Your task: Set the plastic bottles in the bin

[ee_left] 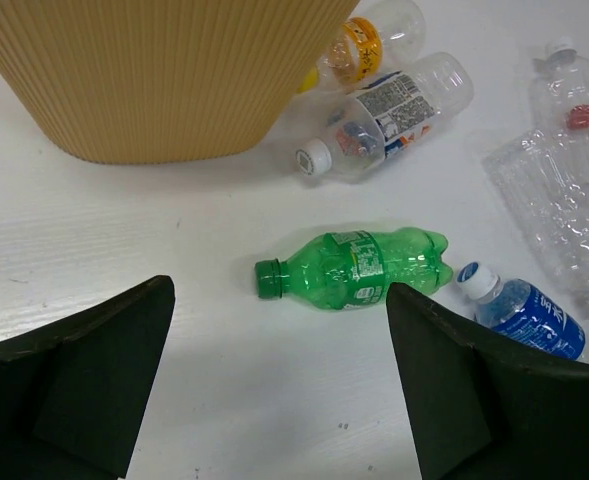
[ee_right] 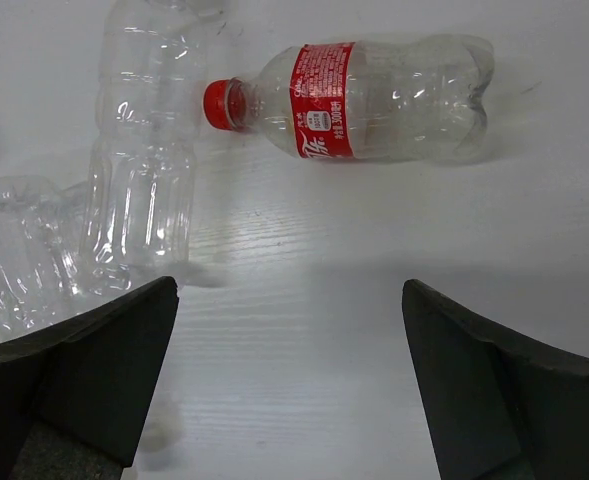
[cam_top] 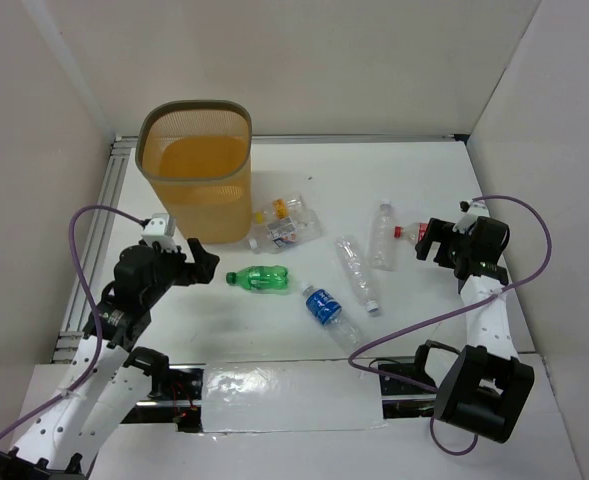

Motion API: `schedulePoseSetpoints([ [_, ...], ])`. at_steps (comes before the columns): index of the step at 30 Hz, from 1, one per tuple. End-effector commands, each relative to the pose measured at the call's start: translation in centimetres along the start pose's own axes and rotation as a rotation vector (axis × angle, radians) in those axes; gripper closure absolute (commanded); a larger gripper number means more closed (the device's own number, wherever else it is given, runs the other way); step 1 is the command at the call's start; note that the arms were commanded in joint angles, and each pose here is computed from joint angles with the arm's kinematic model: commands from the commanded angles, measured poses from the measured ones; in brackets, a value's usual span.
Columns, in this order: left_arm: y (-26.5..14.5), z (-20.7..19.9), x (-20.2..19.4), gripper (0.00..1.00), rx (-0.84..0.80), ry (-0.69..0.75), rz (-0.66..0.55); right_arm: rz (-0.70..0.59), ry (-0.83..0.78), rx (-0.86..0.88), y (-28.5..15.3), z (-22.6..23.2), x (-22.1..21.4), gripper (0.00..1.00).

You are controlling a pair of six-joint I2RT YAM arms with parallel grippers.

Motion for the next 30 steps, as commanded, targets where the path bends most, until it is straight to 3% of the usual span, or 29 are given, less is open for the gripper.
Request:
schedulePoseSetpoints([
  [1, -0.4, -1.0, 1.5, 0.0, -0.061, 0.025, -0.063, -0.085, -0.015, 0.025, -0.4, 0.5, 1.9, 0.0],
  [4, -0.5, -1.7, 1.8, 0.0, -0.103, 0.031, -0.074, -0.088, -0.059, 0.073, -0.6, 1.1, 2.0, 0.0],
  [9, -0.4, -3.1, 1.4, 0.09, -0.199, 0.057, -0.076, -0.058, -0.22, 0.225, -1.2, 2.6, 1.7, 0.0],
  [13, 0.1, -3.9, 1.1, 0.29, -0.256, 0.082, -0.054, -0.014, -0.317, 0.272, -1.7, 2.7, 1.0, 0.0],
  [15, 0.6, -4.7, 0.4, 0.47, -0.304, 0.098, -0.013, -0.003, -0.399, 0.331, -1.8, 3.1, 0.5, 0.0],
  [18, 1.2, -5.5, -0.4, 0.57, -0.339, 0.13, 0.037, 0.021, -0.473, 0.412, -2.1, 3.6, -0.4, 0.24],
  [19, 1.2, -6.0, -0.4, 0.57, -0.365, 0.158, 0.042, 0.039, -0.487, 0.476, -2.4, 4.2, -0.8, 0.5],
  [20, 1.4, -6.1, -0.9, 0.54, -0.363, 0.176, 0.063, 0.042, -0.507, 0.506, -2.6, 4.4, -1.0, 0.52],
  [21, 1.7, -6.4, -1.0, 0.5, -0.376, 0.212, 0.078, 0.034, -0.571, 0.536, -2.6, 4.5, -1.2, 0.48],
  [22, 1.7, -7.0, -1.1, 0.36, -0.395, 0.244, 0.093, 0.025, -0.603, 0.573, -2.9, 4.9, -1.1, 0.29],
  [25, 2.4, -8.1, -1.9, 0.17, -0.447, 0.373, 0.149, 0.079, -0.759, 0.651, -3.0, 6.1, -2.7, 0.04],
  [26, 2.7, -8.3, -2.0, 0.08, -0.444, 0.402, 0.156, 0.087, -0.797, 0.66, -2.9, 6.5, -2.9, 0.0],
  [30, 4.1, -8.7, -2.2, 0.01, -0.399, 0.606, 0.14, 0.1, -0.899, 0.69, -2.7, 8.3, -3.9, 0.0],
])
Point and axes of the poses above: each gripper's point midway between its finger pads, its own y axis out along the fingers, its own z axis along the line the jaws close on, x = y × z, the point moved 5 cm from there along -y, back along the fingers, and after that the axes turned 9 degrees about y, right-handed, at the moved point
